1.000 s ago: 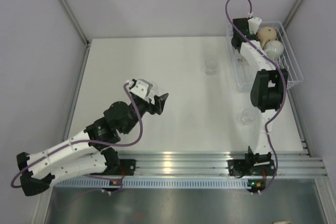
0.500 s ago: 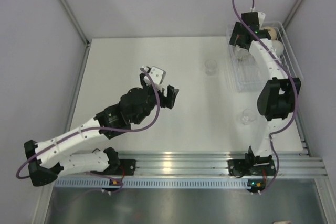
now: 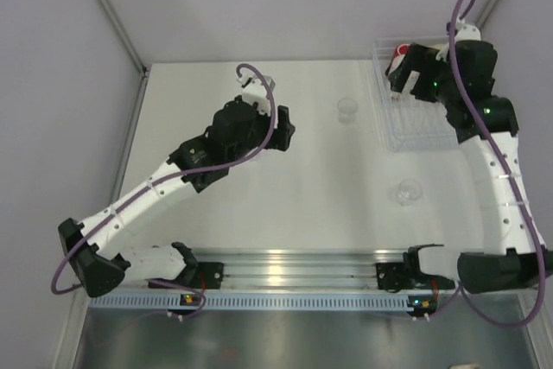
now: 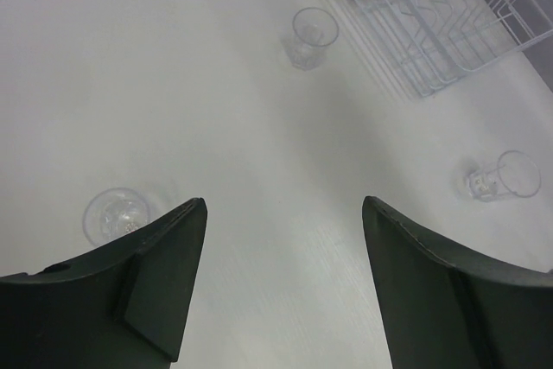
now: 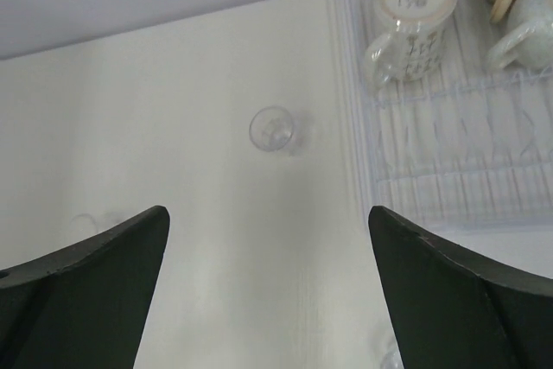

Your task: Load the cups into the dish rack

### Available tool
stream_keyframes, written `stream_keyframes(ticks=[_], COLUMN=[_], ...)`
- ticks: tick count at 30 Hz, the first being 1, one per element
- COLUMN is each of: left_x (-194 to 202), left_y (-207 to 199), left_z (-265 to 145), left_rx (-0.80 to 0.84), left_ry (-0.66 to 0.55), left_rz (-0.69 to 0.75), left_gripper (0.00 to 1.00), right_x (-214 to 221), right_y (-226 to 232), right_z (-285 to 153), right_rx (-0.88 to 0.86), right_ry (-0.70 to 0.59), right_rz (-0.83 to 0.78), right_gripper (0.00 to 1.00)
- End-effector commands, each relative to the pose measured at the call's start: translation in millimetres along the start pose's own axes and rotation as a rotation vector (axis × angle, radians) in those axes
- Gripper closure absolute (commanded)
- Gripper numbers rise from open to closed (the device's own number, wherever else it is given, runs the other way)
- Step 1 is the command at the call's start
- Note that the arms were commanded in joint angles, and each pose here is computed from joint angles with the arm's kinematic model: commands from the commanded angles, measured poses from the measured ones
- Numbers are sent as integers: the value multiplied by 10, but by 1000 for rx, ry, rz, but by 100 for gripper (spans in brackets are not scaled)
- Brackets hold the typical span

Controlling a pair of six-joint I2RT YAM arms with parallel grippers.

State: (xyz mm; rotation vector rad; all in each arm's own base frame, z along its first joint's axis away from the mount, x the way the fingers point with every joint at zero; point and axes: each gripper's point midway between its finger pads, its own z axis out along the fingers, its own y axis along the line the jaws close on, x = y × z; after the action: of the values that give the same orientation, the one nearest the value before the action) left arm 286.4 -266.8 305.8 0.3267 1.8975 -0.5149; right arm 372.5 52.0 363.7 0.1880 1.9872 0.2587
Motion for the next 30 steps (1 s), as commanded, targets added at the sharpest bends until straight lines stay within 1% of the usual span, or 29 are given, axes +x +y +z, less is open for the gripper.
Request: stream_keyframes(ticks=[1, 2, 3, 4, 5, 6, 7, 8, 10, 12, 14, 18, 21, 23, 26, 30], left_x=[-147, -158, -150, -101, -65, -25, 32, 68, 219, 345, 389, 521, 663, 774, 963, 1139], left_y=[87, 264, 355, 462, 595, 674, 792, 866, 1005, 1088, 1179, 1282, 1331, 1370, 1445, 1533], left_z=[-52, -24, -23, -16, -5, 0, -7, -7, 27, 70, 105, 246, 382, 471, 565, 648], left_rx=[32, -10, -36, -71, -110, -138, -192, -219, -260, -273, -285, -314, -324, -328, -342, -349], left_ry=[-2, 0, 4, 23, 33, 43, 57, 66, 104, 137, 152, 208, 259, 298, 355, 409], left_rz=[-81, -94, -94, -90, -88, -74, -64, -59, -67, -96, -117, -78, -71, -69, -57, -65], left_gripper=[22, 22, 22, 22, 22, 22, 22, 22, 22, 22, 22, 23, 23, 26, 27, 31], right_x=[297, 419, 463, 463, 585, 651, 669, 800, 876, 892, 935, 956, 995, 1033, 1086, 1095], right_y=[171, 180, 248, 297, 312, 397, 435, 437, 458, 453, 477, 534, 524, 502, 482, 472], right_z=[-232, -237, -304, -445, -442, -510, -610, -595, -649, -667, -700, -744, -743, -732, -712, -701], right_rx=[-135, -148, -192, -227, -248, -308, -342, -362, -394, -398, -420, -460, -458, -452, -450, -445], right_ry=[29, 42, 47, 25, 45, 59, 44, 65, 61, 50, 47, 45, 53, 53, 45, 49], right_rz=[75, 113, 124, 132, 149, 147, 144, 134, 118, 119, 131, 142, 142, 145, 148, 148], right_gripper=[1, 1, 1, 0, 1, 1, 1, 1, 1, 1, 1, 1, 1, 1, 1, 1])
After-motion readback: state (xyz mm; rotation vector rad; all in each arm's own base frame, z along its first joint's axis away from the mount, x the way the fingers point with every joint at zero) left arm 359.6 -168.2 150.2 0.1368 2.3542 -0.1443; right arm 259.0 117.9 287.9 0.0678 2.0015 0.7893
